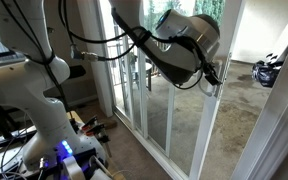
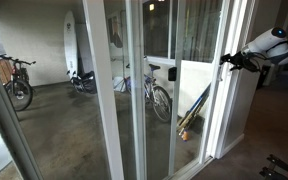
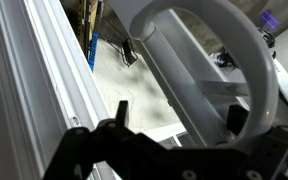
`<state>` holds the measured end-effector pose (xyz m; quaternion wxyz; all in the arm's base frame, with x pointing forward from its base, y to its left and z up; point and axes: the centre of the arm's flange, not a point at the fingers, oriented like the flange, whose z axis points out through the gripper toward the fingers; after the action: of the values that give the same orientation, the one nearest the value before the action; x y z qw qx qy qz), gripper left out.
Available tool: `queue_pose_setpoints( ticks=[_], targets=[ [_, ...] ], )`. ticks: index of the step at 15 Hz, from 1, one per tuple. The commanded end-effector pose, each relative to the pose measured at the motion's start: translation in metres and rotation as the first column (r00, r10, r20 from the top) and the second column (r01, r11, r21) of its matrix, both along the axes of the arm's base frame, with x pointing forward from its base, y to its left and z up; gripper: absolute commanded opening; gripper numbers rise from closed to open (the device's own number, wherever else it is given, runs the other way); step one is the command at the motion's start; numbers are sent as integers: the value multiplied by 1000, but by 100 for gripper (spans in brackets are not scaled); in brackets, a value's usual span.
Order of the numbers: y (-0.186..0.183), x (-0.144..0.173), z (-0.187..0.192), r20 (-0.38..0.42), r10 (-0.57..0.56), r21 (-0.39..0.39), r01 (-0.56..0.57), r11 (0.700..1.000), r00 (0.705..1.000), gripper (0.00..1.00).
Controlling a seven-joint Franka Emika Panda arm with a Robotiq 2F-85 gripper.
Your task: Slide the glass door to the right
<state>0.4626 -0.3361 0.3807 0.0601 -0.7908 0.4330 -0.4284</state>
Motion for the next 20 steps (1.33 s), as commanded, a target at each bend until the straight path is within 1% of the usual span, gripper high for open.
queue_pose_setpoints(
  ticks=[1,4,8,15,16,19,20],
  targets=[
    [-51,-55,-19,-104,-72,9,73,997,992,100],
    [-62,-57,-16,-107,-83,3,83,997,991,100],
    [-75,-59,0,-102,-103,-31,100,995,990,100],
    [-97,-58,14,-107,-86,-89,77,993,991,100],
    [-100,-59,14,-108,-88,-92,78,993,990,100],
    [-107,-62,12,-108,-96,-56,90,994,990,100],
    [-110,-63,11,-102,-120,-50,116,992,987,100]
  ],
)
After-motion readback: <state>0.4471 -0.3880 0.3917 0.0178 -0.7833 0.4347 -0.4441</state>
